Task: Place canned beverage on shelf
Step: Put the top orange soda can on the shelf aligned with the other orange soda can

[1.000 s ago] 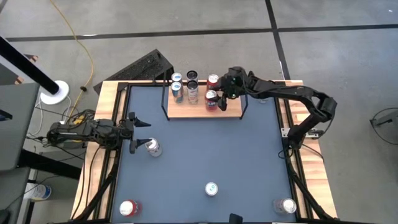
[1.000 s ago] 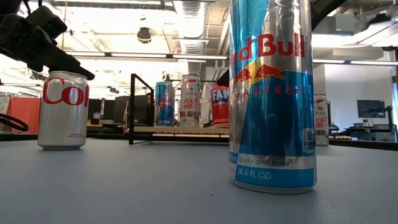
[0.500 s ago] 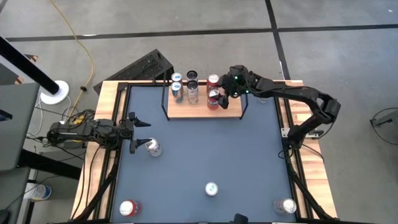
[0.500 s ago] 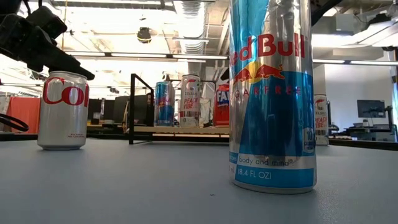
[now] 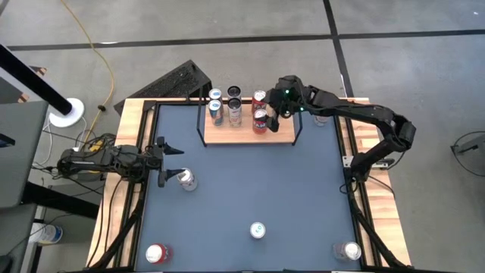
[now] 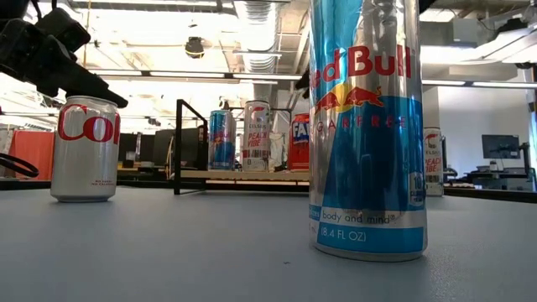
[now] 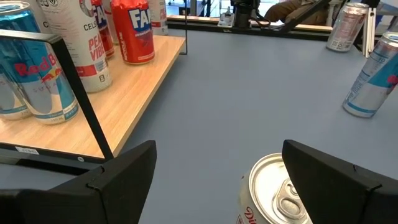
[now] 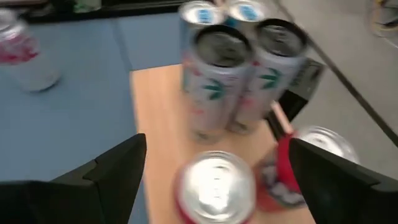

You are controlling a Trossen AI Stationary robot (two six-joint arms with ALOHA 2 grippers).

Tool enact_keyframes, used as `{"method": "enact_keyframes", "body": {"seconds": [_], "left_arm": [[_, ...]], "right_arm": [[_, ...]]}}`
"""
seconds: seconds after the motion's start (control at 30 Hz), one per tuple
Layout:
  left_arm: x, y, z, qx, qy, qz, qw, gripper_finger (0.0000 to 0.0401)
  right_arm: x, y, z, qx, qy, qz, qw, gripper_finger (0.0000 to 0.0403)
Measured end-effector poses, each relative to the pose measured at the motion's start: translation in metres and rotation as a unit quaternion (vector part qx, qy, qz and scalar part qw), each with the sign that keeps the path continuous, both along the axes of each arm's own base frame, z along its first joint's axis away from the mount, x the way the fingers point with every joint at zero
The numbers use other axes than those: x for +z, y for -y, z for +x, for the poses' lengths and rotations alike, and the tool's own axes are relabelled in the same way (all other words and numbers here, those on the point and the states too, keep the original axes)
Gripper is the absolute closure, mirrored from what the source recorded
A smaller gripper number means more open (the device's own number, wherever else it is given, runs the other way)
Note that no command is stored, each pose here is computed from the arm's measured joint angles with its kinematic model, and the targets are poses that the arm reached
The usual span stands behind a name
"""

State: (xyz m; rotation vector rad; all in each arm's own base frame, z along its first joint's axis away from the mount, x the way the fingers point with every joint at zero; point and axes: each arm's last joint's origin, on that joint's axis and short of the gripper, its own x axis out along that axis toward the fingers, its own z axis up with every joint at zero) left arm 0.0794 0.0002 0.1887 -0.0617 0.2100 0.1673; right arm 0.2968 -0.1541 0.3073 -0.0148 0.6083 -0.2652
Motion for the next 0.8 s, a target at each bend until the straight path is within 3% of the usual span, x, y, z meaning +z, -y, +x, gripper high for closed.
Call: {"method": "enact_keyframes", "body": {"seconds": [0.17, 0.27, 0.4, 0.57, 0.6, 0.8], "left_arm": [[0.000, 0.000, 0.000, -0.001, -0.001, 0.003, 1.000, 0.0065], [0.000, 0.000, 0.000, 0.000, -0.001, 0.003, 1.000, 0.0065], [0.000, 0.000, 0.000, 0.000, -0.002, 0.003, 1.000, 0.0065], [0.000, 0.000, 0.000, 0.000, -0.001, 0.002, 1.000, 0.0065], [0.000, 0.000, 0.000, 0.000, -0.001, 0.002, 1.000, 0.0065], [0.000, 0.000, 0.000, 0.000, -0.001, 0.002, 1.000, 0.0065]], "right_arm": [[0.009, -0.030, 0.011, 0.042, -0.014, 0.015, 0.999, 0.0043], [0.002, -0.053, 0.015, 0.056, -0.057, 0.014, 0.997, 0.0071], [-0.020, -0.073, 0.014, 0.046, -0.120, -0.017, 0.992, 0.0158], [-0.045, -0.070, 0.007, 0.006, -0.165, -0.043, 0.985, 0.0356], [-0.050, -0.067, 0.007, -0.001, -0.170, -0.048, 0.984, 0.0378], [-0.061, -0.055, 0.013, -0.019, -0.176, -0.057, 0.982, 0.0400]]}}
